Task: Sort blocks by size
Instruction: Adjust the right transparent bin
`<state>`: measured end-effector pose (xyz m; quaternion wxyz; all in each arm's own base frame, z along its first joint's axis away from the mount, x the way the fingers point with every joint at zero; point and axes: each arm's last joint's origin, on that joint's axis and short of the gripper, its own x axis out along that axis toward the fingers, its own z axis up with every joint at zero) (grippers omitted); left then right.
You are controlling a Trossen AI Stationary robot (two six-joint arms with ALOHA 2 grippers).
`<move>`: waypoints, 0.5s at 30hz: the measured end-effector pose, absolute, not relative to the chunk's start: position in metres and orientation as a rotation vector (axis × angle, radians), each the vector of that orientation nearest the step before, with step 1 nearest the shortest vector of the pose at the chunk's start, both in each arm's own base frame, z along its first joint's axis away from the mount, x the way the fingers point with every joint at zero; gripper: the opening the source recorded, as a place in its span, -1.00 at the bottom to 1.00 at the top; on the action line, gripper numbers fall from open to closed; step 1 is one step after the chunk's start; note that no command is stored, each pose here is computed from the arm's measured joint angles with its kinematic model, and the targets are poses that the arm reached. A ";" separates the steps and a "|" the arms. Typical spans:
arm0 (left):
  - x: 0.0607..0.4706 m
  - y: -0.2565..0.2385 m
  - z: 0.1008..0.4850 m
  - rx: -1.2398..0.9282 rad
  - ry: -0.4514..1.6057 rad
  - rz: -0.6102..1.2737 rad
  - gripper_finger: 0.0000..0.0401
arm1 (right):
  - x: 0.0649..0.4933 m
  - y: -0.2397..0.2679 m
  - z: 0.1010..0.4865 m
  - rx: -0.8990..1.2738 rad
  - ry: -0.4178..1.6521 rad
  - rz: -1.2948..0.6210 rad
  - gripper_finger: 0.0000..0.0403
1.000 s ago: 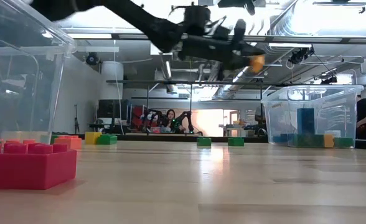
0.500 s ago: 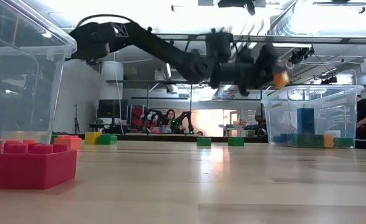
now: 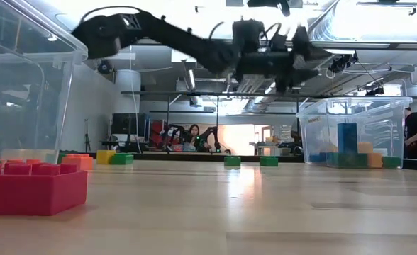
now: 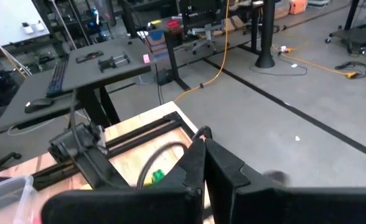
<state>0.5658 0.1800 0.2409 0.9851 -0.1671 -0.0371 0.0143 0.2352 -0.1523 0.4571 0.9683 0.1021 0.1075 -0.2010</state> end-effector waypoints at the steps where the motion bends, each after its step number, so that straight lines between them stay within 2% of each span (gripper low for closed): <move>1: 0.562 0.181 0.248 -0.340 -0.035 -0.012 0.51 | 0.235 -0.152 0.458 0.209 0.212 -0.408 -1.00; 4: 0.537 0.192 0.280 -0.312 0.160 0.017 0.51 | 0.233 -0.153 0.457 0.225 0.220 -0.439 -1.00; 9: 0.479 0.219 0.300 -0.145 0.588 0.280 0.34 | 0.218 -0.150 0.453 0.216 0.324 -0.497 -1.00; 12: 0.449 0.236 0.298 -0.178 0.776 0.351 -0.02 | 0.209 -0.150 0.443 0.240 0.443 -0.583 -1.00; 15: 0.430 0.251 0.296 -0.225 0.863 0.386 -0.64 | 0.196 -0.154 0.424 0.331 0.613 -0.757 -1.00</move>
